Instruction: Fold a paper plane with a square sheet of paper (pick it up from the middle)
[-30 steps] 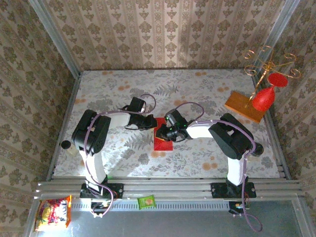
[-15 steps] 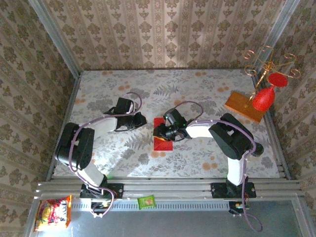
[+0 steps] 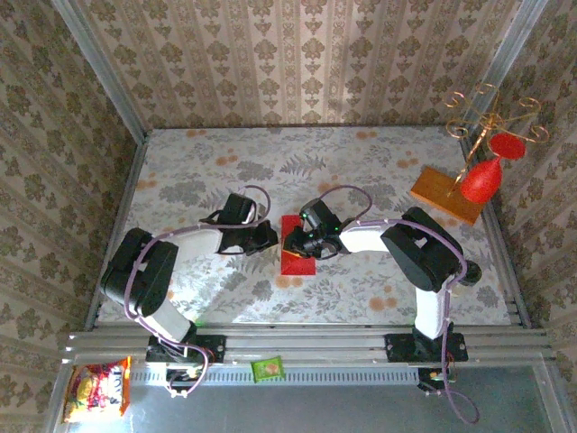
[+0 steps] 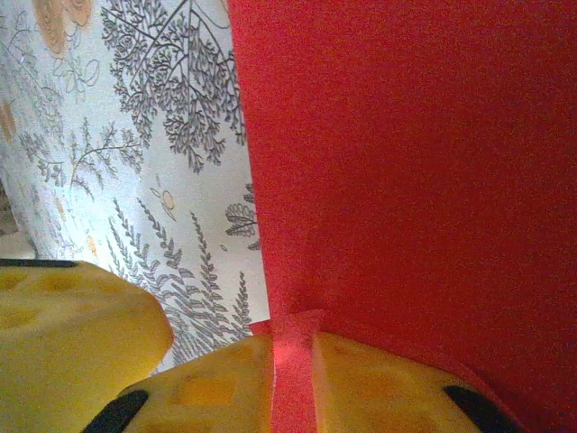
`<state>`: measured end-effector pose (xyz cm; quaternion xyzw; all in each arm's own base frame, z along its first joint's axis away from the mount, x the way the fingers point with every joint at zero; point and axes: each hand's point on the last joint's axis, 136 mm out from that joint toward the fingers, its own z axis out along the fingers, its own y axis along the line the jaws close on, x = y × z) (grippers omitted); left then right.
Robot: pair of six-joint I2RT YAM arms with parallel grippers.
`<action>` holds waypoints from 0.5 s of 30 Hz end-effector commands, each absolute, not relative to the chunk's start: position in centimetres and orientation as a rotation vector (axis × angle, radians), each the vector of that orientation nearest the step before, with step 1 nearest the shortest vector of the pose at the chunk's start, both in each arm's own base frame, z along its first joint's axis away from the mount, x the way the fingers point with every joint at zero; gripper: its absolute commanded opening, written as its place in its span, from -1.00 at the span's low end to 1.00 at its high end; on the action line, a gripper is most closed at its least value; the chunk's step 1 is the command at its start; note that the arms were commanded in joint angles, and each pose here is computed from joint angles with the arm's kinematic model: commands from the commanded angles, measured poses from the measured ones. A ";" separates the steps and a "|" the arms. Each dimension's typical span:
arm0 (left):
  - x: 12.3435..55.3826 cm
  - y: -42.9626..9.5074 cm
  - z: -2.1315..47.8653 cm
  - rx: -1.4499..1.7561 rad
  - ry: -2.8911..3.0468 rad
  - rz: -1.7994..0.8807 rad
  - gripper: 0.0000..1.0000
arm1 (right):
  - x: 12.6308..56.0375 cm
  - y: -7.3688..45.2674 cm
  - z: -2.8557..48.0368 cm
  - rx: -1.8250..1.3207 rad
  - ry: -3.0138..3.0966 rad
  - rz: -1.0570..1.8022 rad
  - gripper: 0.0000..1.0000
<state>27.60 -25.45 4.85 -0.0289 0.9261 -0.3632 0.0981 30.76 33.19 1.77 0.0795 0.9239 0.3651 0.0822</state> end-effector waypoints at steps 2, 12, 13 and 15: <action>27.1 -26.4 4.8 -0.076 2.740 -1.118 -1.00 | 29.0 30.0 -2.3 0.297 2.882 0.871 -0.64; 27.2 -27.4 4.2 -0.048 2.758 -1.128 -1.00 | 28.9 30.2 -2.4 0.285 2.889 0.878 -0.84; 27.2 -27.4 4.2 -0.046 2.758 -1.130 -1.00 | 28.9 30.2 -2.3 0.282 2.887 0.881 -0.84; 27.1 -27.6 4.0 -0.041 2.765 -1.130 -1.00 | 28.9 30.2 -2.3 0.285 2.888 0.883 -0.85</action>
